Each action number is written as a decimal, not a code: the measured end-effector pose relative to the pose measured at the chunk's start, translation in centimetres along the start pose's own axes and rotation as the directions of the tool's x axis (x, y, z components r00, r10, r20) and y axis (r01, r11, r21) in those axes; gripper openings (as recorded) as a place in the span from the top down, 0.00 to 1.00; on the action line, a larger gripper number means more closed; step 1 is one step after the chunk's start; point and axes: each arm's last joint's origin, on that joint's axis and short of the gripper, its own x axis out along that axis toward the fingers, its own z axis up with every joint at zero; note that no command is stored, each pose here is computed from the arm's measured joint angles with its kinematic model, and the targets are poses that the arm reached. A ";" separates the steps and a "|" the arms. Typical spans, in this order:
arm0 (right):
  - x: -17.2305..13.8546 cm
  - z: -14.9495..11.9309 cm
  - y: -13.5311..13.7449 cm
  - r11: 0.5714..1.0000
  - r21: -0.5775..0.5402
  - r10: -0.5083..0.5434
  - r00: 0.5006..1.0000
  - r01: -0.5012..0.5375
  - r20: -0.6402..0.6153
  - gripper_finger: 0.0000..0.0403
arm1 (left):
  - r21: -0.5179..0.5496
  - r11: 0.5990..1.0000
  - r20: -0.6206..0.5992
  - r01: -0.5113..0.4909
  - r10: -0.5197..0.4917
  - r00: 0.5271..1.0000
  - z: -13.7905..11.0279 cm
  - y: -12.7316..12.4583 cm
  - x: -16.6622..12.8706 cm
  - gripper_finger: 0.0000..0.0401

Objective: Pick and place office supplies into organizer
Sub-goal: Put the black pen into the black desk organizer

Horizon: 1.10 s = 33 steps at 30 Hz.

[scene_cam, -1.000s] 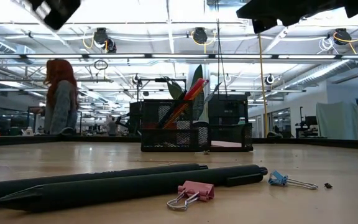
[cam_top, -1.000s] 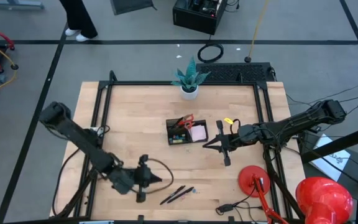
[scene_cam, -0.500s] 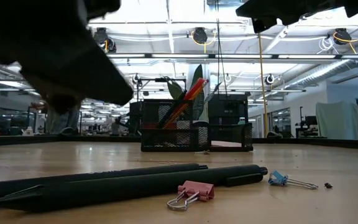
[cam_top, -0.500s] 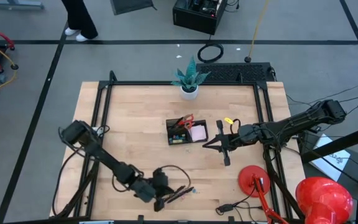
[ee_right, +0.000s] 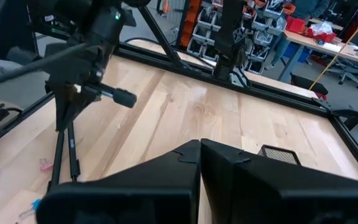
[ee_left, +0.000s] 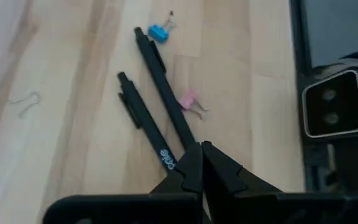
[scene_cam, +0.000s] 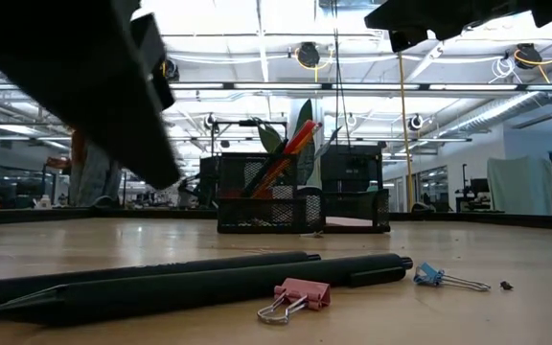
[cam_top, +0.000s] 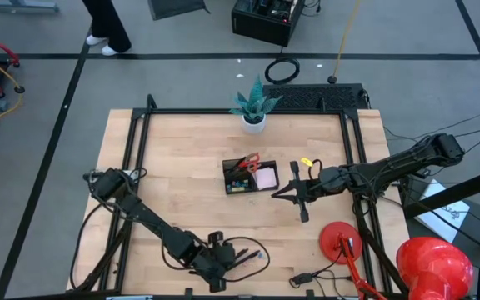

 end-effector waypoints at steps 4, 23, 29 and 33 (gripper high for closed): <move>0.0 0.0 0.0 1.000 0.004 0.000 1.000 0.000 -0.001 0.99 | -0.011 0.999 -0.043 0.036 -0.036 0.998 -0.4 -0.1 0.1 0.99; 0.0 0.1 0.0 1.000 0.009 -0.003 1.000 0.003 0.013 0.99 | -0.035 0.998 -0.219 0.061 -0.067 0.973 -2.5 -0.2 1.1 1.00; 0.0 0.1 0.0 1.000 0.009 -0.003 1.000 0.003 0.014 0.99 | -0.060 0.998 -0.263 0.009 -0.025 0.964 -2.8 0.4 1.6 0.99; 0.0 0.1 0.0 1.000 0.009 -0.003 1.000 0.003 0.013 0.99 | -0.018 1.000 -0.267 0.011 -0.015 0.964 -2.6 0.7 1.5 0.99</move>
